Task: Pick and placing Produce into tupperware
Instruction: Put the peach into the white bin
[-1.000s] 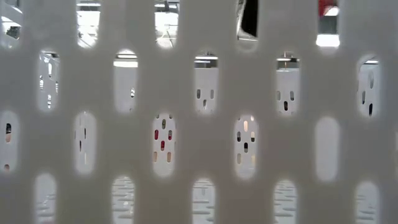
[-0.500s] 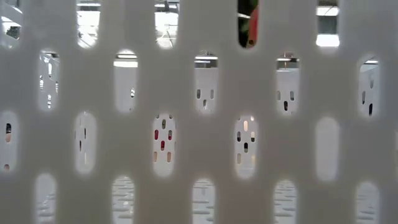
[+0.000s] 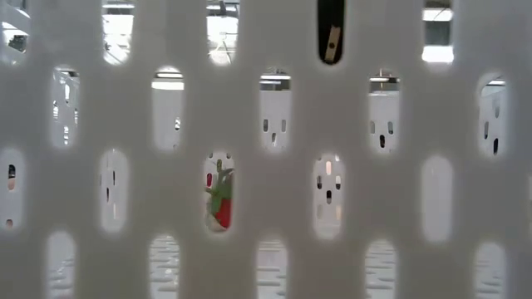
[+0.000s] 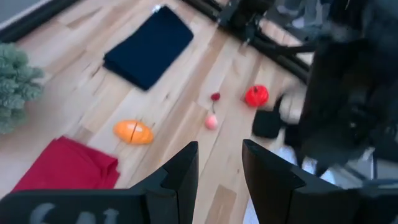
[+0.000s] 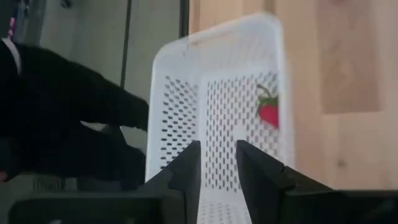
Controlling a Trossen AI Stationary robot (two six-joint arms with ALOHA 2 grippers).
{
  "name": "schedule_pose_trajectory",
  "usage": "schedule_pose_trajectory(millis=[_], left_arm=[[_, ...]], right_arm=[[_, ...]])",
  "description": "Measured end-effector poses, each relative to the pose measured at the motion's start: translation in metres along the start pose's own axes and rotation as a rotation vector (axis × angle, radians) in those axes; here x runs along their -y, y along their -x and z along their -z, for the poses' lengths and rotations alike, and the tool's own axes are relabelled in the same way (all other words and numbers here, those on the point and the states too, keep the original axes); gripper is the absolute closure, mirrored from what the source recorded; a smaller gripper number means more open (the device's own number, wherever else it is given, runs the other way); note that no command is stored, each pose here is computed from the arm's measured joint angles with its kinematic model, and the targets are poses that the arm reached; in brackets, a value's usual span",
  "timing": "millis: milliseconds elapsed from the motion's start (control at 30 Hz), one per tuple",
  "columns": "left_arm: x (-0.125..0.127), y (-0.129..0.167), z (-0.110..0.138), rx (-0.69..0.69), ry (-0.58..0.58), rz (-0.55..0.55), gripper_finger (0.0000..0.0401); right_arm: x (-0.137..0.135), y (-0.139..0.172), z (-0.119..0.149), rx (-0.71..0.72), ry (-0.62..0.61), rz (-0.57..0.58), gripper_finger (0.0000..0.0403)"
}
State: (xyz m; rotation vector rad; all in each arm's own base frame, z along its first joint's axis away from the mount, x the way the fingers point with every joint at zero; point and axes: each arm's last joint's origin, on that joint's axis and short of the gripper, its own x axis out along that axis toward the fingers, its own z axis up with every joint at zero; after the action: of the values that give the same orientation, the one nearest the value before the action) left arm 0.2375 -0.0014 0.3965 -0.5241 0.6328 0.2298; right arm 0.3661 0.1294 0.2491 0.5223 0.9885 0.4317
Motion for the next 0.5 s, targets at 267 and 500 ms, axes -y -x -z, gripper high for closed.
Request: schedule_pose_trajectory(millis=[267,500], left_arm=[[-0.009,0.0,0.012,-0.095,-0.04,-0.122,0.0287],[-0.014,-0.03,0.024,-0.2,-0.084,-0.138,0.0282]], right_arm=[[0.006,0.085,-0.013,0.163,-0.036,0.106,0.0281],[0.005,0.135,-0.003,0.229,-0.115,0.215,0.0284]])
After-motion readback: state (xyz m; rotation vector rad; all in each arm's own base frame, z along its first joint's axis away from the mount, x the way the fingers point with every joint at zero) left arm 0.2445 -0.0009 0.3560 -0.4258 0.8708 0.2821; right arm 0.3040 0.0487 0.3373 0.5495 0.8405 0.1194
